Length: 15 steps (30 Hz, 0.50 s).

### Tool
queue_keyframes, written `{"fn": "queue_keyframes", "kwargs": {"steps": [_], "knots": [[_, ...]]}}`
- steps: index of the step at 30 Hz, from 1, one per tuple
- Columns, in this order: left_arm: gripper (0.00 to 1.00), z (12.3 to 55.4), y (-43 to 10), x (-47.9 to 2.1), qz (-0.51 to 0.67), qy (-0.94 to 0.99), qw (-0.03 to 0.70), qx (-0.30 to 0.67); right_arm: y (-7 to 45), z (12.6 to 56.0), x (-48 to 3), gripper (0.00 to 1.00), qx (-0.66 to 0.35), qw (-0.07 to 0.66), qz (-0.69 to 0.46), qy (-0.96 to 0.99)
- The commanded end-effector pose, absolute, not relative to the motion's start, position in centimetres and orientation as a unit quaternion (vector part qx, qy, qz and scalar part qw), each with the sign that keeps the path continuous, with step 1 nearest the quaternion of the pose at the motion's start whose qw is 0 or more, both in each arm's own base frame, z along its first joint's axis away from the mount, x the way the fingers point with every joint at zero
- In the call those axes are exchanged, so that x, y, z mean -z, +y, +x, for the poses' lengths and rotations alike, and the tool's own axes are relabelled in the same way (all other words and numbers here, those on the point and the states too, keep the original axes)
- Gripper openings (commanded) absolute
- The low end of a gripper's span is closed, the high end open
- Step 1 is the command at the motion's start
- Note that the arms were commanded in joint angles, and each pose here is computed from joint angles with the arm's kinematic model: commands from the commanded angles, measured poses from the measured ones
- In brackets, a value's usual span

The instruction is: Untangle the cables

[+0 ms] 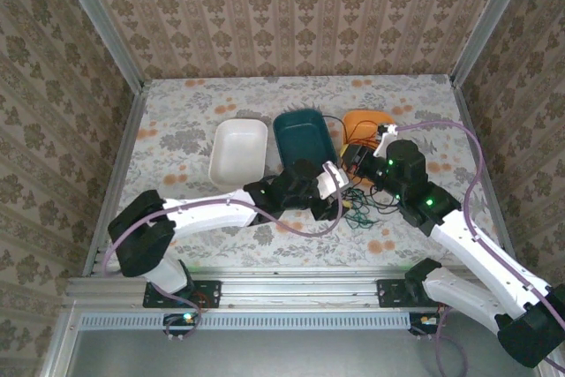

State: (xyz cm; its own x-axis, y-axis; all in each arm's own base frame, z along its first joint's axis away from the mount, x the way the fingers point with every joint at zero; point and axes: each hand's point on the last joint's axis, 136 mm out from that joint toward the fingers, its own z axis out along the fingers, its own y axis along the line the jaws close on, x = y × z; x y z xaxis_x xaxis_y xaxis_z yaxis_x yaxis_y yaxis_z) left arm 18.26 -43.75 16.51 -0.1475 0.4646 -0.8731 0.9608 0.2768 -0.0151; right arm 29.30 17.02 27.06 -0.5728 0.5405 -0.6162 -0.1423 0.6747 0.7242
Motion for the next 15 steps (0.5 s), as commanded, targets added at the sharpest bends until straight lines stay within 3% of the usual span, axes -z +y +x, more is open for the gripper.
{"fn": "queue_keyframes", "kwargs": {"steps": [1, 9, 15], "knots": [[0.44, 19.2, -44.8, -17.4, 0.508, 0.682, 0.425, 0.311, 16.5, 28.9, -28.9, 0.00, -0.403, 0.464, 0.134, 0.777], [0.00, 21.3, -42.4, -14.8, 0.452, 0.725, 0.427, 0.295, 12.9, 27.4, -31.7, 0.00, -0.374, 0.520, 0.169, 0.749], [0.00, 21.0, -38.2, -14.9, 0.433, 0.744, 0.424, 0.281, 6.4, 25.4, -32.6, 0.00, -0.258, 0.581, 0.235, 0.736]]}}
